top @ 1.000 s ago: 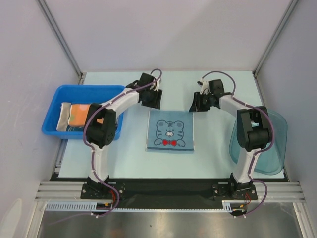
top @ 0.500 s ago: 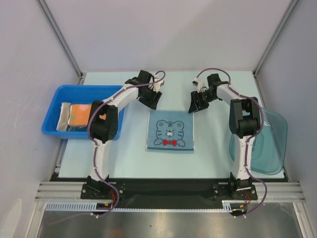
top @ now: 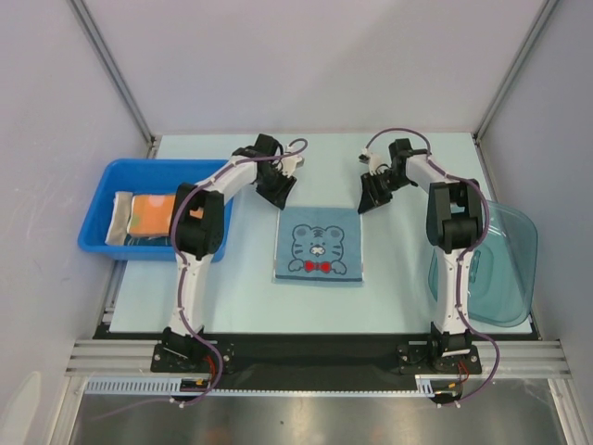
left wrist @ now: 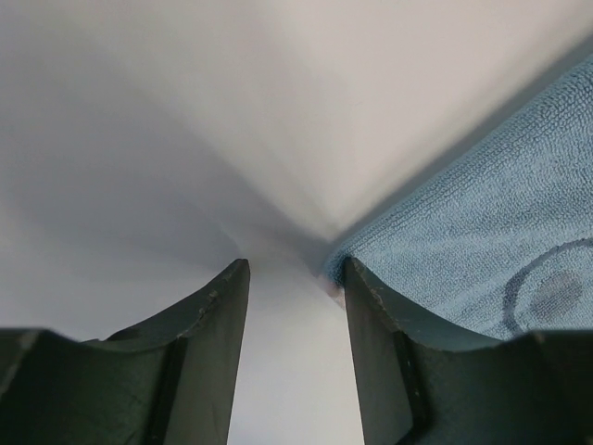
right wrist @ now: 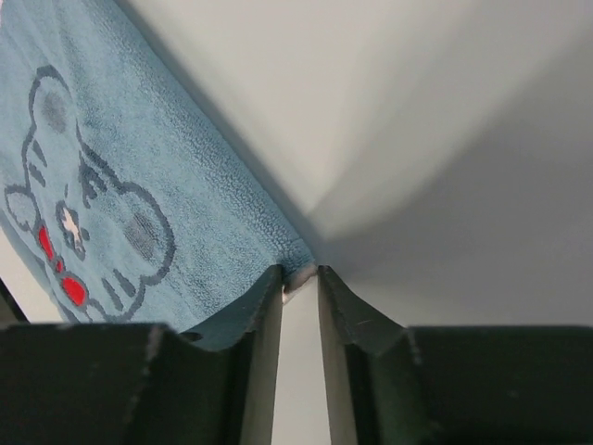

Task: Fold and stack the towels
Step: Fold the towel

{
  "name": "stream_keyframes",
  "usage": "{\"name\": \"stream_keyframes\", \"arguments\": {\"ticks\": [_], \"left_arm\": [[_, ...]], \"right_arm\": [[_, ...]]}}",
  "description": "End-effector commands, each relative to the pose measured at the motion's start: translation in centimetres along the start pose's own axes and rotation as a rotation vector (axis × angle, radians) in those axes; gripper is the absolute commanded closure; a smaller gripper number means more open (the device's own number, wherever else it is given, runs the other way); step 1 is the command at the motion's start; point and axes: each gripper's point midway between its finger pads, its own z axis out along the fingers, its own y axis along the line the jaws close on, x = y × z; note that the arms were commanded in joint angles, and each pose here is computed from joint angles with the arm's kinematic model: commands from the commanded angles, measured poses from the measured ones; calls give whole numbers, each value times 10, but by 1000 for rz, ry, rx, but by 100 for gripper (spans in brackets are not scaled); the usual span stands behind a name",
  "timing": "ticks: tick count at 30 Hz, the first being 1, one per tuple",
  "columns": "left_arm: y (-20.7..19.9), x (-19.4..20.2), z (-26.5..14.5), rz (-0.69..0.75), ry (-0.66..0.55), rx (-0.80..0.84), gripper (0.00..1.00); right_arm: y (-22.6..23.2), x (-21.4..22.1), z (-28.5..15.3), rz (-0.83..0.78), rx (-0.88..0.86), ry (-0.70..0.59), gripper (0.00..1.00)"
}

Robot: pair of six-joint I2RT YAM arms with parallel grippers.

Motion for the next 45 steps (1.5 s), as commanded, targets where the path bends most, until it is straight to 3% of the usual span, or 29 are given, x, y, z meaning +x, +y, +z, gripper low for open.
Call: {"name": "stream_keyframes", "arguments": {"ticks": [1,10,17,24,32,45], "left_arm": [[0,-5,-2,46,-20,56,51],[-15,10,10,43,23,161,58],[-23,10,11,36,17,214,100],[-25,-20,-7,22,-56,220,100],[-24,-59,-60,64,-199,150,100],[-41,-51,-99,69,-238,130,100]], "right_arm": [[2,-9,1,-46,-43,-22,74],[-3,-8,5,-51,-60,-18,80],[-16,-10,-1,-51,-24,-35,99],[-16,-32,-15,-117,19,-114,100],[5,-60,-47,-221,65,-222,100],[36,-53,-75,-251,110,-286,100]]}}
